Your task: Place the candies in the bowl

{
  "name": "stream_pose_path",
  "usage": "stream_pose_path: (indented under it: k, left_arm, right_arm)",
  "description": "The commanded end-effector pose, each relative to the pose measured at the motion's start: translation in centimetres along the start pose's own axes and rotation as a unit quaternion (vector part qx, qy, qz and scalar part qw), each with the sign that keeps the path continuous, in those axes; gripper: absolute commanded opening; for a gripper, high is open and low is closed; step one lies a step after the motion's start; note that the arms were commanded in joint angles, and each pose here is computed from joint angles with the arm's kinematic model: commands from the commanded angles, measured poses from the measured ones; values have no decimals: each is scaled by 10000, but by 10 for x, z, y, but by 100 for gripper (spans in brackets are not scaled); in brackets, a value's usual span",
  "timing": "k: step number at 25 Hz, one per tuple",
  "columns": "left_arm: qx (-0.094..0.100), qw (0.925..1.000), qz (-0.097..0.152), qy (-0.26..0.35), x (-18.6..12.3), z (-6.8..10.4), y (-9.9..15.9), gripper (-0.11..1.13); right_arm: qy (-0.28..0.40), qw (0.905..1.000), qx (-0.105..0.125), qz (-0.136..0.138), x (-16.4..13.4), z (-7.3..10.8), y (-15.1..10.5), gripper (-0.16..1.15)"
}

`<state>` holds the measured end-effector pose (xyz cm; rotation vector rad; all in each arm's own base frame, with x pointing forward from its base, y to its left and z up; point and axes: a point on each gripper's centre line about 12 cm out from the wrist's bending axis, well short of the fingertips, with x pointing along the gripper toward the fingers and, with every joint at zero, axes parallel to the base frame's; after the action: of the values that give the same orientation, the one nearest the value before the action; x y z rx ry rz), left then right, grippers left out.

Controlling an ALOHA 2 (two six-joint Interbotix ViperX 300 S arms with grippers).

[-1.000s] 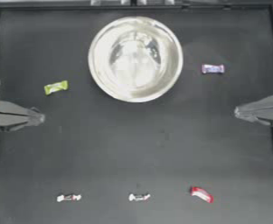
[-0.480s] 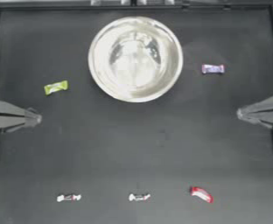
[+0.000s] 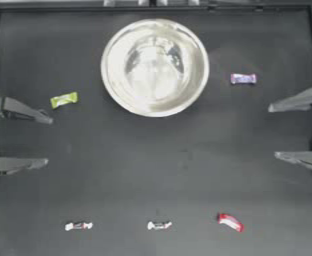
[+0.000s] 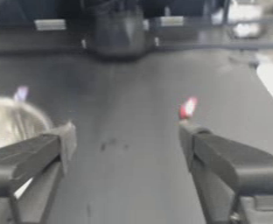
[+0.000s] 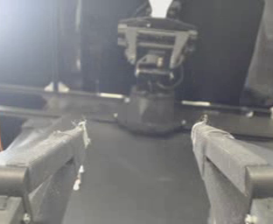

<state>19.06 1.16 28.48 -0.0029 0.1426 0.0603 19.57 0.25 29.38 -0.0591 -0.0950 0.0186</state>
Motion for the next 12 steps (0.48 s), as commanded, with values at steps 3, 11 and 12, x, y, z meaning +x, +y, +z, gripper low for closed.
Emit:
stream_pose_path:
  k: [3,11,12]
  left_arm:
    - [-356,9855,1072,1263,-3,0,44,101]
    - [-445,9438,1825,2720,-9,-26,80,102]
    - [-411,9405,1852,2821,-8,-28,83,102]
  right_arm:
    - [-39,9999,97,-12,2,3,0,99]
    - [14,9999,142,-24,3,0,0,99]
    - [22,9999,149,-26,3,0,0,99]
